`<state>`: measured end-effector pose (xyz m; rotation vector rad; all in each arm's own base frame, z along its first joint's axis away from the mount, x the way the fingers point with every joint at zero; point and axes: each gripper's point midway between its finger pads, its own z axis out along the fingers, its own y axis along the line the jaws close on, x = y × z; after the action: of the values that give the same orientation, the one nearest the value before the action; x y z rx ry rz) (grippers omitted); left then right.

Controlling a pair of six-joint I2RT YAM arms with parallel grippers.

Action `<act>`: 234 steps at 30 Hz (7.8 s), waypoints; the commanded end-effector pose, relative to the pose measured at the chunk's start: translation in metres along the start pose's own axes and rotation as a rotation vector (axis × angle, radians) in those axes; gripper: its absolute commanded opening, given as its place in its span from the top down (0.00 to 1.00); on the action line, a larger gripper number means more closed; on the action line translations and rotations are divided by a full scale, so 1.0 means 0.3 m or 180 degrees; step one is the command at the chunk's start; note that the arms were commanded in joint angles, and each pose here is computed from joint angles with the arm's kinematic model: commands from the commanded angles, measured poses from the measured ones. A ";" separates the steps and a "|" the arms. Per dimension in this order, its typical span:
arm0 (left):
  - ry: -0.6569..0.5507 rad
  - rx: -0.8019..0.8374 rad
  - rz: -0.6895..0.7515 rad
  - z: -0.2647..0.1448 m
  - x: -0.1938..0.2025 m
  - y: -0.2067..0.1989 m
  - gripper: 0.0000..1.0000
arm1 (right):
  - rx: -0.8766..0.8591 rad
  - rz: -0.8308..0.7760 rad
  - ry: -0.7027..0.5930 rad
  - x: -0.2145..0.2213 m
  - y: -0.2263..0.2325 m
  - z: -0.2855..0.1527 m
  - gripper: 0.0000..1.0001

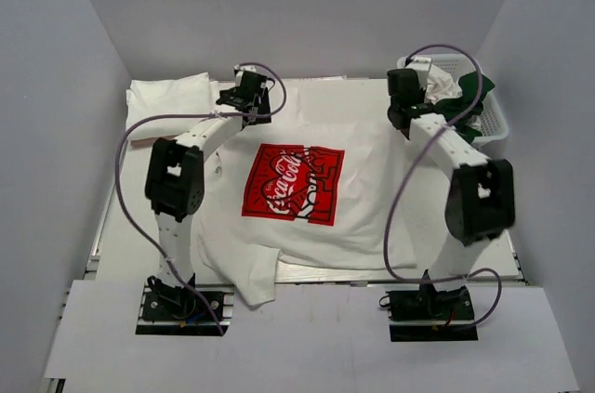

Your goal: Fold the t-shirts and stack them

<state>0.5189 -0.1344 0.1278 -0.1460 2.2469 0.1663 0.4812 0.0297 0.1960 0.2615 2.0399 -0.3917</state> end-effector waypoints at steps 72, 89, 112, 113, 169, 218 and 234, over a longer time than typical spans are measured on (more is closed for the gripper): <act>0.1746 -0.0190 0.0141 -0.162 0.670 0.158 0.74 | -0.0600 -0.0208 0.2146 0.713 0.029 -0.103 0.10; 0.1724 -0.1435 -0.0718 -0.467 0.645 0.422 0.76 | -0.0584 -0.0223 0.2153 0.735 0.018 -0.110 0.10; 0.1036 0.1151 -0.0208 -0.174 0.240 -0.219 0.00 | -0.1305 -0.0216 0.1319 0.444 0.144 -0.168 0.10; 0.1067 0.1138 -0.0199 -0.155 0.252 -0.225 0.00 | -0.1338 -0.0222 0.1315 0.443 0.152 -0.165 0.10; 0.1320 0.1937 -0.0651 -0.316 0.224 -0.118 0.00 | -0.1757 -0.0026 0.0976 0.306 0.356 -0.234 0.10; 0.3455 0.0322 0.0167 -0.793 1.075 0.116 0.10 | -0.1437 0.0361 0.1766 0.697 0.124 -0.247 0.10; 0.3369 0.0629 0.0185 -0.866 0.889 0.016 1.00 | -0.1195 0.0325 0.1795 0.720 0.076 -0.244 0.10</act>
<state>0.1548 -0.1855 0.0495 -0.1046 3.3085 -0.1401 0.3262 0.0902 0.0270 0.2383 2.6086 0.1918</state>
